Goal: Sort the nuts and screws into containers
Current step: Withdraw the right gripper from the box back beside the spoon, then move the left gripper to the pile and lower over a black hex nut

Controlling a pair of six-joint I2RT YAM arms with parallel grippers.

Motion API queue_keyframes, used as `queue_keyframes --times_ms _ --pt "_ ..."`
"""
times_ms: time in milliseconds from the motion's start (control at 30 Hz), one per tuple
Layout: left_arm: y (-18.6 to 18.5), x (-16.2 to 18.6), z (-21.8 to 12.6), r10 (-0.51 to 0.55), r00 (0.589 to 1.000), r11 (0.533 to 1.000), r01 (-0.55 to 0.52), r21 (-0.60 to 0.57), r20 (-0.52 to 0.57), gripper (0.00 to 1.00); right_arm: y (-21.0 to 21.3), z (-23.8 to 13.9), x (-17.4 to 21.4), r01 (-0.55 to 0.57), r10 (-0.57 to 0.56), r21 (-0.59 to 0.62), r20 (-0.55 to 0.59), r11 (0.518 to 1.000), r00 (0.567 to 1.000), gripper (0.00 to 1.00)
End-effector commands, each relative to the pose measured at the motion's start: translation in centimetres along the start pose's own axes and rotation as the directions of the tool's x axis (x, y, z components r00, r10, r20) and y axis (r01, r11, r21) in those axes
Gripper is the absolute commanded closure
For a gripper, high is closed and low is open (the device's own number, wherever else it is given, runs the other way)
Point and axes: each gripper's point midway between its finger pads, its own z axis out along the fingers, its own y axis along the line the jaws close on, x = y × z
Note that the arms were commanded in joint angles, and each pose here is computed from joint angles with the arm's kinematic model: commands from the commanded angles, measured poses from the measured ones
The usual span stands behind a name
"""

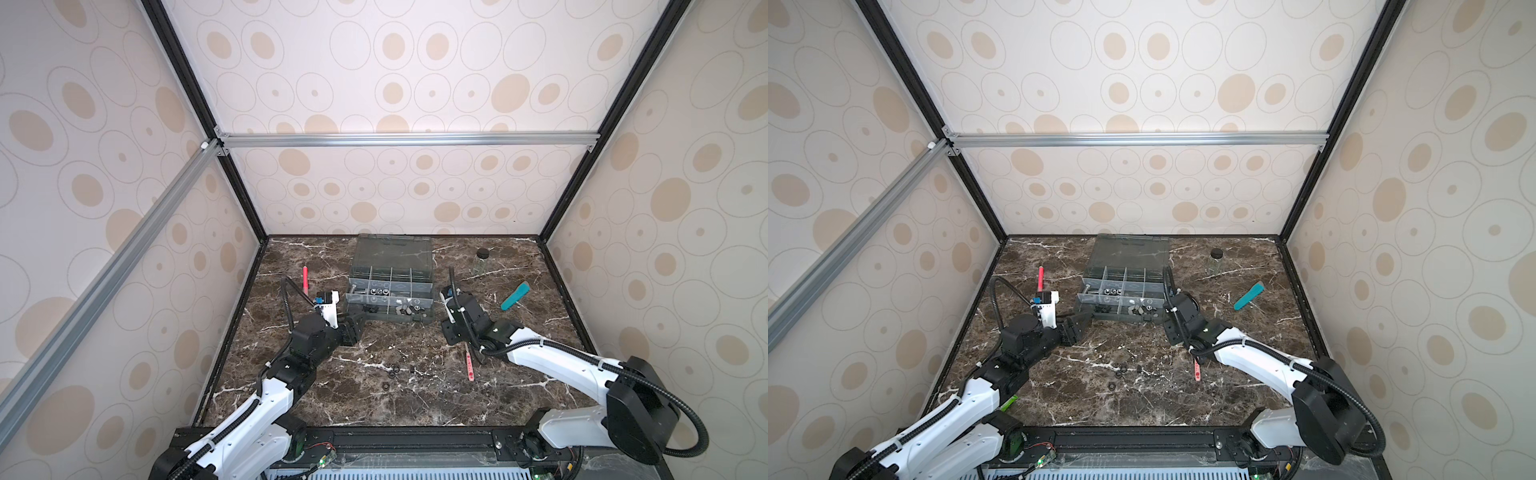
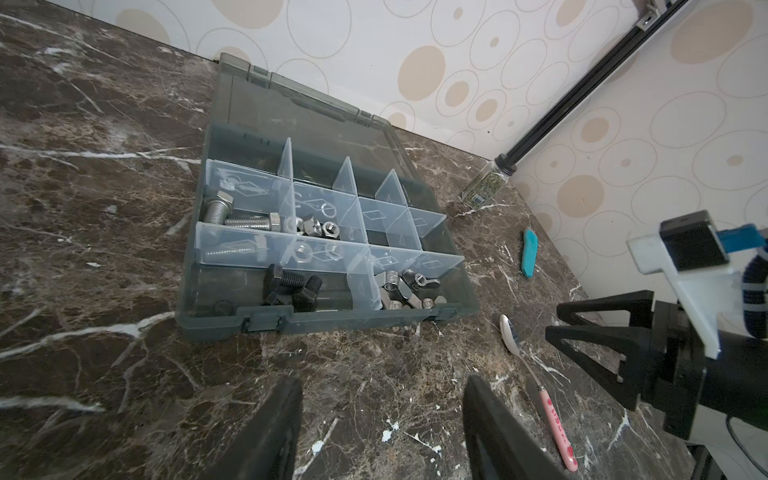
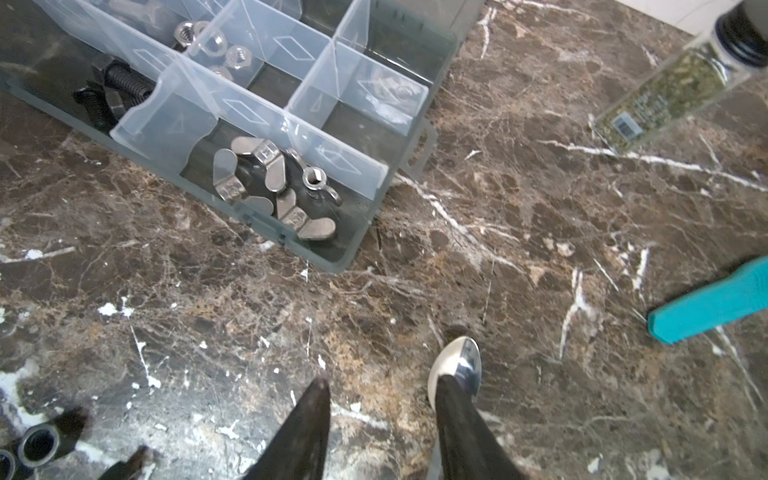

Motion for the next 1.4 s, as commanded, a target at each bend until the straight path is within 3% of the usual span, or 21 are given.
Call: queue_keyframes --times_ms 0,533,833,1000,1367 --pt "-1.4 -1.1 0.2 -0.014 1.0 0.998 0.012 0.054 0.028 0.39 -1.2 -0.6 0.9 -0.118 0.118 0.035 0.026 0.992 0.993 0.54" --pt "-2.4 0.8 0.8 0.02 0.999 0.997 -0.017 0.074 -0.037 0.41 -1.8 -1.0 1.9 -0.157 0.155 0.05 0.029 0.986 0.987 0.54" --pt "-4.6 4.9 2.6 0.124 0.972 0.991 -0.112 0.069 -0.201 0.43 -1.8 -1.0 2.1 -0.168 0.167 0.047 0.027 0.985 0.986 0.54" --pt "-6.0 7.8 4.5 0.194 0.918 0.981 -0.18 0.073 -0.346 0.48 -2.0 -1.1 2.4 -0.168 0.167 0.052 0.022 0.984 0.986 0.54" --pt "-8.5 15.8 6.7 0.34 0.682 0.93 -0.348 0.122 -0.648 0.5 -2.0 -1.1 2.9 -0.168 0.168 0.056 0.009 0.984 0.986 0.54"
